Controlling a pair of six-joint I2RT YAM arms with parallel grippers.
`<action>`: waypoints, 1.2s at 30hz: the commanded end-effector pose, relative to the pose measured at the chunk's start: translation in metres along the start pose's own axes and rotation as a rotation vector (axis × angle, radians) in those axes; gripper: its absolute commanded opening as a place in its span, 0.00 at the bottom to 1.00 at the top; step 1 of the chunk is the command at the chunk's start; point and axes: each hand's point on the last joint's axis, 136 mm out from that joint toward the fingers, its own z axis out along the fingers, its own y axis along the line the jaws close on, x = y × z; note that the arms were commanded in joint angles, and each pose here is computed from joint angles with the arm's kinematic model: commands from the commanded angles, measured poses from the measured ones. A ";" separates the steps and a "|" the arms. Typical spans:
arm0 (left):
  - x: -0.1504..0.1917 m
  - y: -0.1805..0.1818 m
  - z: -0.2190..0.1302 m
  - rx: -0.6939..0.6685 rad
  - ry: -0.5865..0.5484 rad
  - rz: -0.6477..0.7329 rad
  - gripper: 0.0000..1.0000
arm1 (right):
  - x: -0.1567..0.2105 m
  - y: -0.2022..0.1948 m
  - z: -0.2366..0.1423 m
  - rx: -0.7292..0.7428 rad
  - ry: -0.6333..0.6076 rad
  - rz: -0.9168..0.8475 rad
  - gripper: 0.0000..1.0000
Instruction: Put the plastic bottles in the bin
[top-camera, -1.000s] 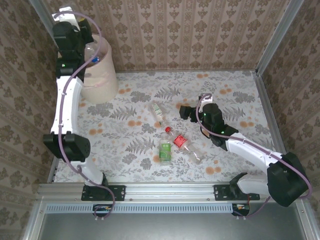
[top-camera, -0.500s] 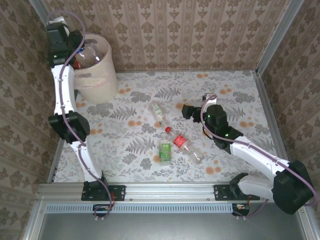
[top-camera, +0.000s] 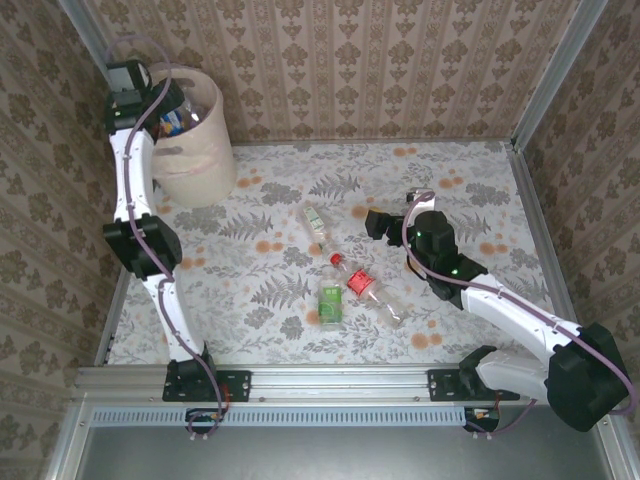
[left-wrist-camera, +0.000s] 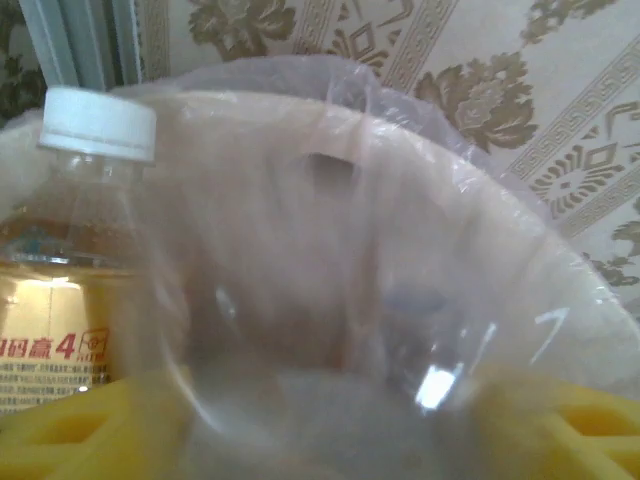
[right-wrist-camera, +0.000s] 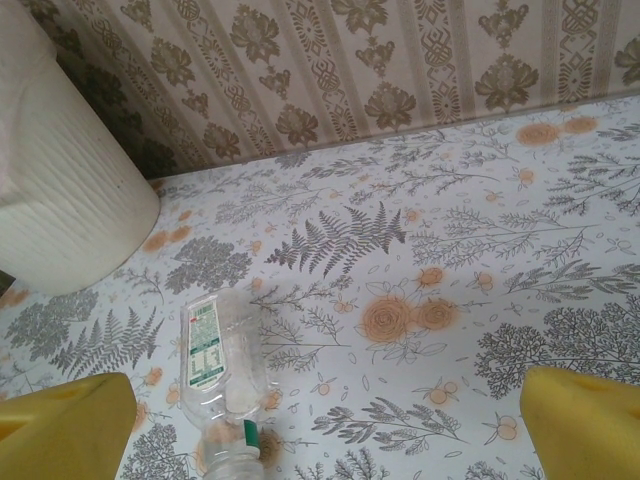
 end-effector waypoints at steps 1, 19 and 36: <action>-0.039 -0.025 -0.034 0.113 -0.087 -0.029 0.81 | 0.000 -0.004 0.001 0.027 -0.003 -0.020 1.00; -0.007 -0.020 0.000 0.124 -0.007 -0.001 0.45 | 0.009 -0.010 -0.001 0.036 0.004 -0.012 1.00; 0.074 0.047 0.033 -0.142 0.186 -0.054 0.33 | 0.013 -0.013 -0.002 0.047 0.011 -0.006 1.00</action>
